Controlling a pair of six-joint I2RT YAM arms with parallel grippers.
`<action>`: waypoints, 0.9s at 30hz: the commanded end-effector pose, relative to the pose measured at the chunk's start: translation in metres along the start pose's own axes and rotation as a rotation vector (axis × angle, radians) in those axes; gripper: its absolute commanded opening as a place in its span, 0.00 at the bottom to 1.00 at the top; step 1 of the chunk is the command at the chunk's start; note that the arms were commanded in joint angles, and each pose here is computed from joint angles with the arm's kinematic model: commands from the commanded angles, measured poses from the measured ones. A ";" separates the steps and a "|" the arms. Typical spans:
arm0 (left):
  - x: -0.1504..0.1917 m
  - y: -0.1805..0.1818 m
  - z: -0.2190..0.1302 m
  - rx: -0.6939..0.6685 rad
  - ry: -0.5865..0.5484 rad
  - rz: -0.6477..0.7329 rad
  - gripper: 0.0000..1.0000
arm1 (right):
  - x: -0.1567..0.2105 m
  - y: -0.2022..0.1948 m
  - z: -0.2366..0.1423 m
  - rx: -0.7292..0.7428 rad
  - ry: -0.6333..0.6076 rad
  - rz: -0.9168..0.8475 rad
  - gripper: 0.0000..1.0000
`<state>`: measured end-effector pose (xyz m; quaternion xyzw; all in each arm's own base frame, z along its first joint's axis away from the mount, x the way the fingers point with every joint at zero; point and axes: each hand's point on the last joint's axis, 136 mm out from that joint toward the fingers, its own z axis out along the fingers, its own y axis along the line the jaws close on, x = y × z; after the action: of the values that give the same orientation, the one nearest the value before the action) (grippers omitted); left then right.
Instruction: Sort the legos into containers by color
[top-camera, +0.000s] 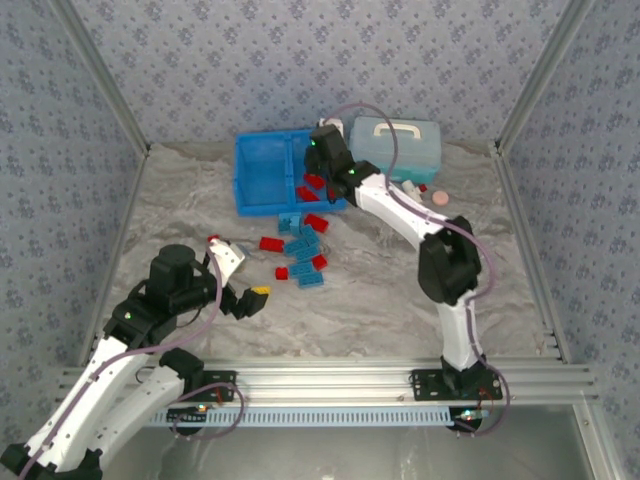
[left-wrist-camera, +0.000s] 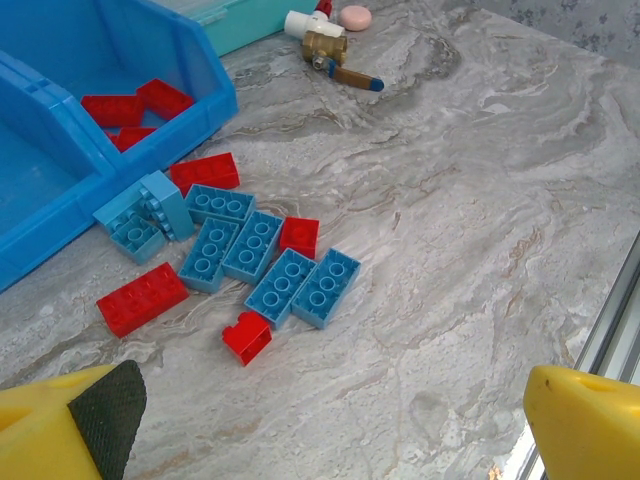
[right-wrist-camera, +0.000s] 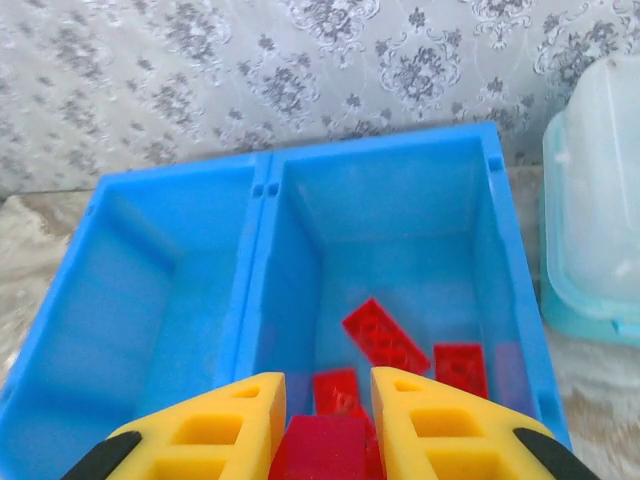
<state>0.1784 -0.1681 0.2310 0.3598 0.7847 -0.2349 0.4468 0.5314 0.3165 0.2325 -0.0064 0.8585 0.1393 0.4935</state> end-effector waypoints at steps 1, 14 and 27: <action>-0.001 0.000 0.001 0.004 -0.007 0.000 0.99 | 0.028 -0.017 0.041 0.061 0.110 -0.081 0.23; 0.000 0.001 0.002 0.000 -0.001 0.003 0.99 | 0.069 -0.020 0.110 0.038 0.221 -0.044 0.31; -0.006 0.005 0.003 -0.015 -0.013 -0.020 0.99 | -0.013 -0.003 0.032 -0.025 0.152 -0.087 0.42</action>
<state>0.1799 -0.1688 0.2284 0.3584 0.7883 -0.2349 0.4415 0.5816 0.3292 0.1411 -0.0492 0.9104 0.1088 0.3962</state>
